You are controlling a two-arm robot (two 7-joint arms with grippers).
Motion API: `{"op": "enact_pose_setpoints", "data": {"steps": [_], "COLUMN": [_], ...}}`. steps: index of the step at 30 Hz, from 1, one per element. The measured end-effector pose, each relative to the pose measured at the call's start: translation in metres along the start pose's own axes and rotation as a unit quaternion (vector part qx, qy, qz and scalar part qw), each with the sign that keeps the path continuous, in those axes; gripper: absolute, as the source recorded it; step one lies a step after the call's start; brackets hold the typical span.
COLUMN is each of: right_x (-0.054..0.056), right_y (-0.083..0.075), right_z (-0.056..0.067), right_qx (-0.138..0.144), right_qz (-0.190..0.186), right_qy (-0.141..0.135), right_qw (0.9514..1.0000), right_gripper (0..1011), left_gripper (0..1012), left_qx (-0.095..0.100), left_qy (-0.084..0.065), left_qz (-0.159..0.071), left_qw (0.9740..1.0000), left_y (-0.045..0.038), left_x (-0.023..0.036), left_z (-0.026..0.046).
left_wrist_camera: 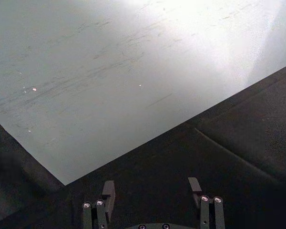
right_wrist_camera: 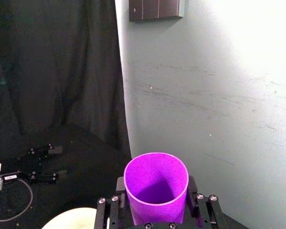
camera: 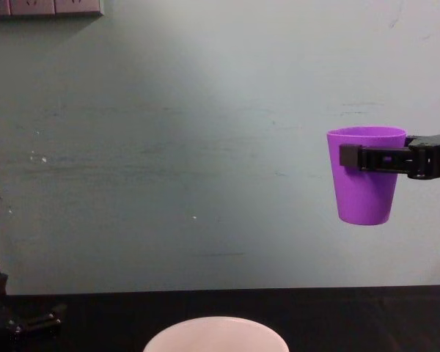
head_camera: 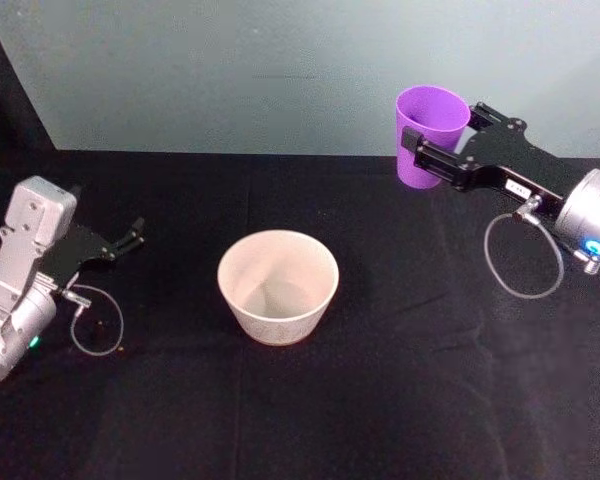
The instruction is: Pick up the cup and pour the mung beans from the cup into the bowl.
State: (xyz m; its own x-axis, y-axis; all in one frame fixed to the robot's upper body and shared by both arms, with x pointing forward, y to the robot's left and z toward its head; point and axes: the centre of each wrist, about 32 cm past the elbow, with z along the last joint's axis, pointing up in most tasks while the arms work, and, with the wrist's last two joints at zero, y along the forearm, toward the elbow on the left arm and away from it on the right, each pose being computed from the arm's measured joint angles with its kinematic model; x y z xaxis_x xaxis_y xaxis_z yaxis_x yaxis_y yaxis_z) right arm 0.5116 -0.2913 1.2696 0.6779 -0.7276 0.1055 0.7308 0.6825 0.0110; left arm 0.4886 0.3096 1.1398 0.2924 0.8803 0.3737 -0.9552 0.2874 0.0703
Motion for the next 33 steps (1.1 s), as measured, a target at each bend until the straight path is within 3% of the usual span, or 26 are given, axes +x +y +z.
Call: {"op": "enact_pose_setpoints", "data": {"steps": [33], "right_x": [0.0], "right_y": [0.0], "right_z": [0.0], "right_qx": [0.0], "right_qz": [0.0], "right_qy": [0.0], "right_qw": [1.0], "right_gripper": [736], "left_gripper": [1000], "left_qx": [0.0], "left_qy": [0.0], "left_qz": [0.0], "left_qw": [1.0], "left_y": [0.0], "left_x": [0.0], "left_z": [0.0]}}
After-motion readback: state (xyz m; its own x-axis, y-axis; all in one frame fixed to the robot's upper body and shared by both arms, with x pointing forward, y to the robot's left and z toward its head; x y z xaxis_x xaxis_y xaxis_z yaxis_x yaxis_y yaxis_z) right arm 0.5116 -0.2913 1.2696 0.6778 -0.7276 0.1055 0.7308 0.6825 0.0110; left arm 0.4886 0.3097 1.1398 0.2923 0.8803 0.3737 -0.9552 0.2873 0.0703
